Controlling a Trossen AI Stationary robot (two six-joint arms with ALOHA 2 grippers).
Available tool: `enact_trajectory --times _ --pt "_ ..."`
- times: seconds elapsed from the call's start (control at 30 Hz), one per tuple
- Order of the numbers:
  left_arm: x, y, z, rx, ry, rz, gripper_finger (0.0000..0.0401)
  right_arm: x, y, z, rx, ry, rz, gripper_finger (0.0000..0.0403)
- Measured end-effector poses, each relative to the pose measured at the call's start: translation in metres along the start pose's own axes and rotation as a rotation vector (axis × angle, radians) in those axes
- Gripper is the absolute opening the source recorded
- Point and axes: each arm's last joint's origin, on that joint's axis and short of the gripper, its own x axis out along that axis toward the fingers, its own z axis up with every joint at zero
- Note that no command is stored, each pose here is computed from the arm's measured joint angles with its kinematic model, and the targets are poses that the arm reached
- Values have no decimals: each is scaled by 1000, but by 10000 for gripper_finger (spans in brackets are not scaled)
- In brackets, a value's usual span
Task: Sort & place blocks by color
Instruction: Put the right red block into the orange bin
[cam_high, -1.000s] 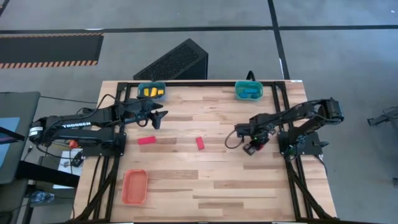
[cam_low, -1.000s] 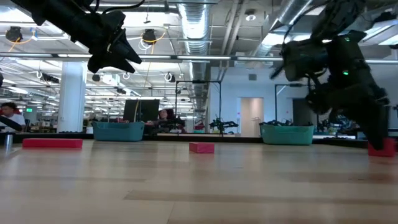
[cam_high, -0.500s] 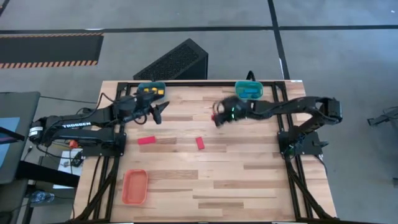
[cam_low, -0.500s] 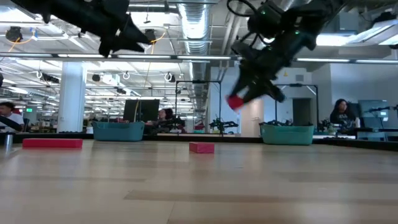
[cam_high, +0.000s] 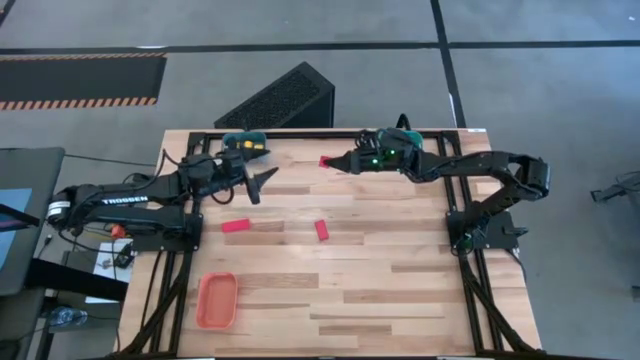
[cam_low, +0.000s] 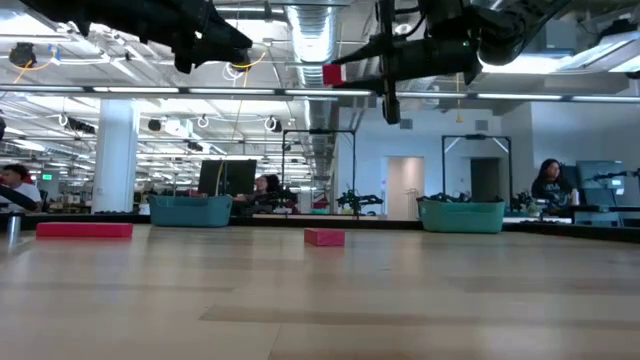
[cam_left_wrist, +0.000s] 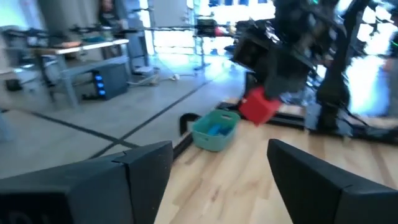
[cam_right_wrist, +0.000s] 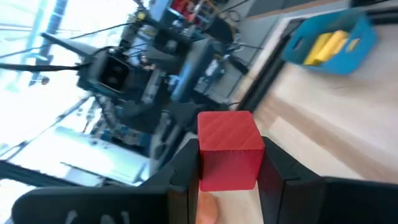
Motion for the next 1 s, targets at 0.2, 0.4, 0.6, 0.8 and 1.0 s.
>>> enact_trajectory --times 0.2,0.4,0.6,0.8,1.0 --pt "19 -9 -5 53 -34 -162 280 1 4 -2 64 40 54 111" --pt "47 -18 -6 -3 -76 -238 281 2 9 -9 110 96 83 111" --pt "76 -27 4 41 -63 -318 281 7 22 -10 89 114 128 111" --pt "99 -33 20 38 -13 -373 281 9 31 -6 34 101 153 113" --pt "114 -37 31 147 88 -384 280 10 33 -6 30 100 158 117"
